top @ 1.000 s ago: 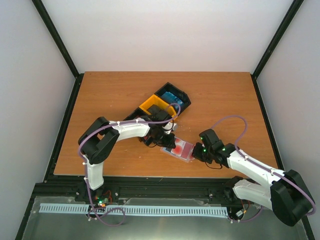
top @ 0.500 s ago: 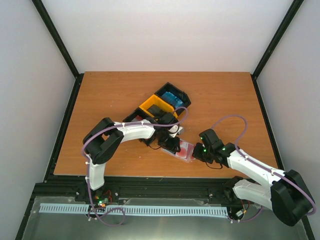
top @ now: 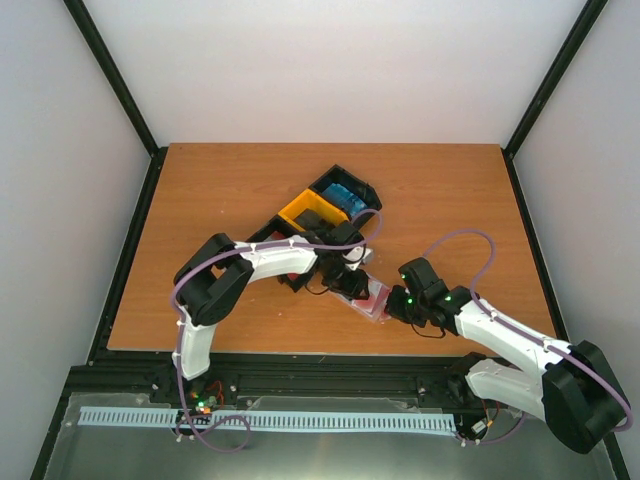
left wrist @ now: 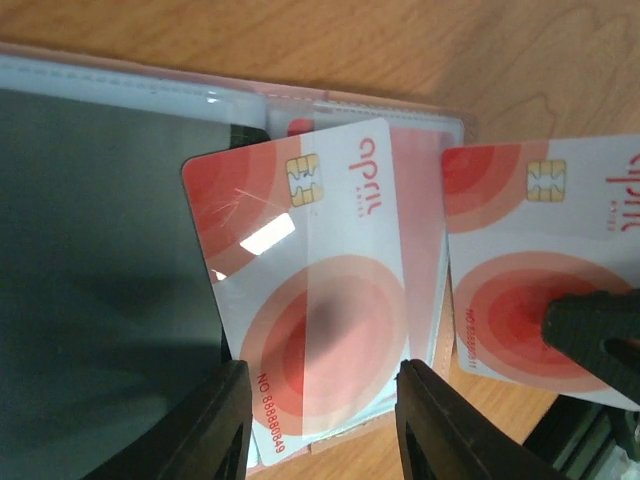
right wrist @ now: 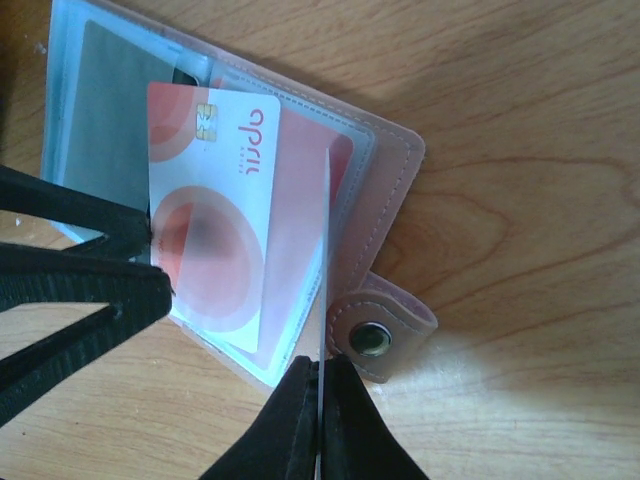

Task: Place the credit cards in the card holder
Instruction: Insert the credit card into the card holder.

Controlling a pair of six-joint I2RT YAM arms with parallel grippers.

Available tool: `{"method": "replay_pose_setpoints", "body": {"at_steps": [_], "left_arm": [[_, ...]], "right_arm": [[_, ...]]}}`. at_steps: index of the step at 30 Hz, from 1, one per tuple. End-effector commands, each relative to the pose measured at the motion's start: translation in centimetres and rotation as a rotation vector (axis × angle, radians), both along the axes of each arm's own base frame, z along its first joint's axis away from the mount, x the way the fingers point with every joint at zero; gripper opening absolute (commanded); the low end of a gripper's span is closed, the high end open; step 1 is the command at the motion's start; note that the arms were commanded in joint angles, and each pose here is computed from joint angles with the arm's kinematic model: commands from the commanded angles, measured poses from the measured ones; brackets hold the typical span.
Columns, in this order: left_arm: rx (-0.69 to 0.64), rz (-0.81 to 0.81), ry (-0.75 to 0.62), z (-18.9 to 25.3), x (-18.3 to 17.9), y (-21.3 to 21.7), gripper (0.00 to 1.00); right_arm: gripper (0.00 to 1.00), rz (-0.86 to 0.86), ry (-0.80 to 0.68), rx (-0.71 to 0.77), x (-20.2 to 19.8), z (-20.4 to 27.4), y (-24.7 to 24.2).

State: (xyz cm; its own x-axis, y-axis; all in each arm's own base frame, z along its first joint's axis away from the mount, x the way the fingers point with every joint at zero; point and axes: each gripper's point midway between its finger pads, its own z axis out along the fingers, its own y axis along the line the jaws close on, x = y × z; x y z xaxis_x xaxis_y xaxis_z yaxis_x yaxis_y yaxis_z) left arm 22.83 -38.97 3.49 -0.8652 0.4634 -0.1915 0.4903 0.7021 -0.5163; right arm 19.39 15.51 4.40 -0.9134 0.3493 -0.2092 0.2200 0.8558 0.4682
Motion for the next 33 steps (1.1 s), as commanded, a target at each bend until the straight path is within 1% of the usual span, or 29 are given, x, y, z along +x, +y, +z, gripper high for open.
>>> {"method": "replay_pose_setpoints", "body": {"at_steps": [1, 6, 11, 13, 17, 19, 20, 22, 25, 33], "left_arm": [[0.057, 0.047, -0.025, -0.4, 0.8, 0.1, 0.42], [0.073, 0.096, -0.070, 0.3, 1.6, 0.7, 0.44], [0.006, 0.084, -0.098, 1.9, 1.9, -0.2, 0.45], [-0.015, 0.082, -0.100, 2.2, 2.0, -0.6, 0.41], [-0.028, 0.087, -0.105, 2.4, 2.2, -1.0, 0.29], [-0.017, 0.097, -0.117, 2.5, 2.6, -0.9, 0.27], [-0.014, 0.102, -0.126, 2.6, 2.8, -0.8, 0.29], [-0.002, 0.116, -0.142, 2.6, 3.1, -0.7, 0.37], [0.014, 0.130, -0.166, 2.5, 3.8, -0.7, 0.43], [0.042, 0.123, -0.178, 1.4, 4.5, -1.0, 0.44]], "right_arm": [[0.03, -0.003, -0.021, -0.011, 0.2, 0.4, -0.1], [0.03, -0.006, -0.020, -0.014, 0.2, 0.3, -0.2], [0.03, -0.005, -0.018, -0.015, 0.1, 0.2, -0.2], [0.03, -0.007, -0.019, -0.015, 0.2, 0.3, -0.2], [0.03, -0.008, -0.019, -0.014, 0.2, 0.3, -0.2], [0.03, -0.007, -0.019, -0.014, 0.2, 0.2, -0.2], [0.03, -0.006, -0.019, -0.013, 0.2, 0.3, -0.2], [0.03, -0.005, -0.018, -0.013, 0.2, 0.2, -0.1], [0.03, -0.004, -0.018, -0.013, 0.3, 0.2, -0.1], [0.03, -0.005, -0.013, -0.013, 0.2, 0.0, -0.1]]}}
